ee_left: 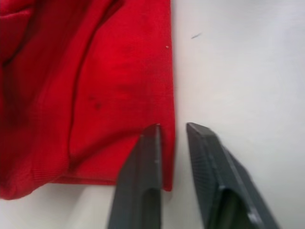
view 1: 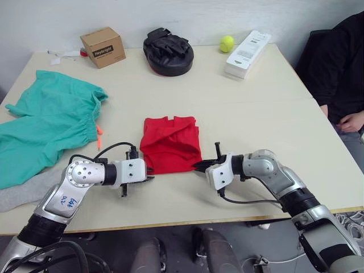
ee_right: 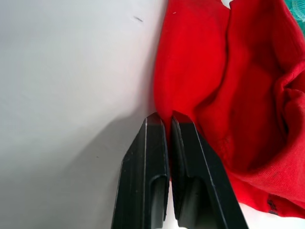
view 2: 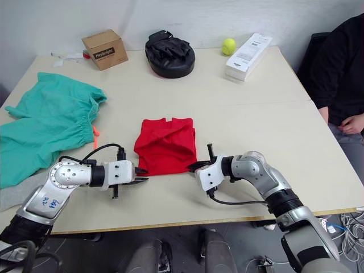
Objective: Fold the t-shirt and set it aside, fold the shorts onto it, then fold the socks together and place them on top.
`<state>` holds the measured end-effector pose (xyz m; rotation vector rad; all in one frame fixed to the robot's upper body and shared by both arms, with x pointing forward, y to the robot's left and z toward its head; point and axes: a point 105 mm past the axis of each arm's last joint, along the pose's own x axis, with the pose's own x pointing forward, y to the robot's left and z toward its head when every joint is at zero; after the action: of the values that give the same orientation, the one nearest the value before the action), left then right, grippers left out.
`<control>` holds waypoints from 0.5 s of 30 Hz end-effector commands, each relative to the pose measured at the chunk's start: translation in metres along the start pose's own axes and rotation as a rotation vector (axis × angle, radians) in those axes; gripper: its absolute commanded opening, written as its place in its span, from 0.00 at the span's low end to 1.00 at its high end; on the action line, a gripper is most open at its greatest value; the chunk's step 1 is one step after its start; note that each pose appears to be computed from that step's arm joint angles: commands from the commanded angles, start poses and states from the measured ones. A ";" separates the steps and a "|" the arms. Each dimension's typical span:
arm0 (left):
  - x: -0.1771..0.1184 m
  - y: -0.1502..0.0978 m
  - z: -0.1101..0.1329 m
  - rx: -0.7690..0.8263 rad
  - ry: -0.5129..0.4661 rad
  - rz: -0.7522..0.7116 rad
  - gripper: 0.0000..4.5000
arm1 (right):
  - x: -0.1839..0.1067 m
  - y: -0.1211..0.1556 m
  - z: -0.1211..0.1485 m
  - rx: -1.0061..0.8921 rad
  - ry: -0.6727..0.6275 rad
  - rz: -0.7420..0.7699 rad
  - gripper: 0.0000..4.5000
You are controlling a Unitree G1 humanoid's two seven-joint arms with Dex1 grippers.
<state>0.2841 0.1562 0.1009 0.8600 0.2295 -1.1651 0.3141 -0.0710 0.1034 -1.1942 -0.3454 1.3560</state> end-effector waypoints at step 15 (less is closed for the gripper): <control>-0.038 -0.059 0.011 -0.185 -0.019 -0.109 0.09 | -0.039 0.049 0.049 0.123 -0.132 0.123 0.00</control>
<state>0.2078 0.1708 0.0923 0.6643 0.4144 -1.2572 0.2364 -0.0955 0.0879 -1.0225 -0.2200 1.5817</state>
